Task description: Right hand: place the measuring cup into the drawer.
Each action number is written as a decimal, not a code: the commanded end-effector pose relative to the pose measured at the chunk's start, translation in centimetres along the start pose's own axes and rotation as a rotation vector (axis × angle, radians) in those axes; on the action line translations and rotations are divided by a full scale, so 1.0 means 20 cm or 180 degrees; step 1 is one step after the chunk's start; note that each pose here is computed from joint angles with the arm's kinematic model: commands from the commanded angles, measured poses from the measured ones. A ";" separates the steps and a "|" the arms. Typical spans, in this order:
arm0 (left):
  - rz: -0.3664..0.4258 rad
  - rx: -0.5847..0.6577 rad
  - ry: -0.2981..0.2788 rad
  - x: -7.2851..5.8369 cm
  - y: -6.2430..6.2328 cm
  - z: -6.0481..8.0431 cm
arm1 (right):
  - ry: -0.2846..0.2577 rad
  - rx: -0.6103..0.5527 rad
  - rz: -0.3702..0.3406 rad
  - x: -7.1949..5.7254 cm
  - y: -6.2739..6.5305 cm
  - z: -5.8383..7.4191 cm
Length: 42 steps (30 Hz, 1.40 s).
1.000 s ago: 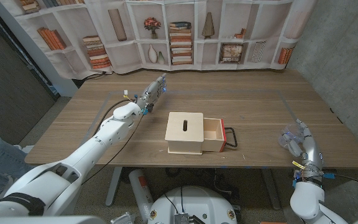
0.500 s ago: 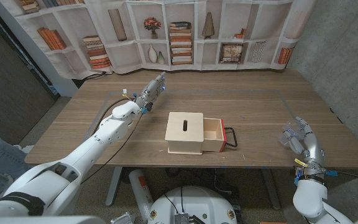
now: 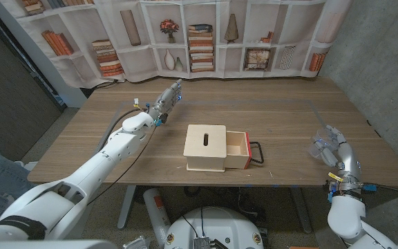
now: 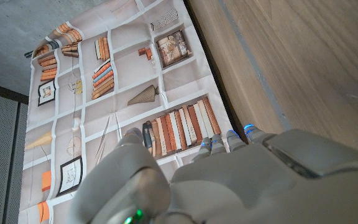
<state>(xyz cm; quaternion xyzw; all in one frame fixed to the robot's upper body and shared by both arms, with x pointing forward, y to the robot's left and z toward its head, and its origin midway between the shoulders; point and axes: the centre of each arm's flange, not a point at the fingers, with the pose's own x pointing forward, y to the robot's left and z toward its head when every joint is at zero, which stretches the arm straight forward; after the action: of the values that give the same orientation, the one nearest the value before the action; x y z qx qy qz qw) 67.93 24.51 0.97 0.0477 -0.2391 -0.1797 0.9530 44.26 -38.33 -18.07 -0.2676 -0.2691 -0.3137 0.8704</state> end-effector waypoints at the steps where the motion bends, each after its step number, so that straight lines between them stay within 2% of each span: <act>1: -0.0001 0.0026 -0.0006 0.00 0.03 0.02 | -0.0090 0.0071 0.0007 0.01 -0.01 0.04; 12: -0.0013 0.0019 -0.0017 0.01 0.04 0.03 | -0.0158 0.0227 0.0076 0.06 -0.02 0.08; 27: -0.0010 0.0007 -0.0010 0.04 0.06 0.02 | -0.0222 0.0588 0.0287 0.16 -0.04 0.11; 42: -0.0023 0.0018 -0.0005 0.05 0.05 0.02 | -0.0282 0.0901 0.0394 0.21 -0.07 0.13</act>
<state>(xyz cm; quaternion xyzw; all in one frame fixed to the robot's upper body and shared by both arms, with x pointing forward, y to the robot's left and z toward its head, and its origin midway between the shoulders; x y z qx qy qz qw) 68.87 25.16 1.89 0.0483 -0.2407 -0.1824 0.9521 45.12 -39.01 -14.03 -0.1956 -0.3195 -0.2316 0.8978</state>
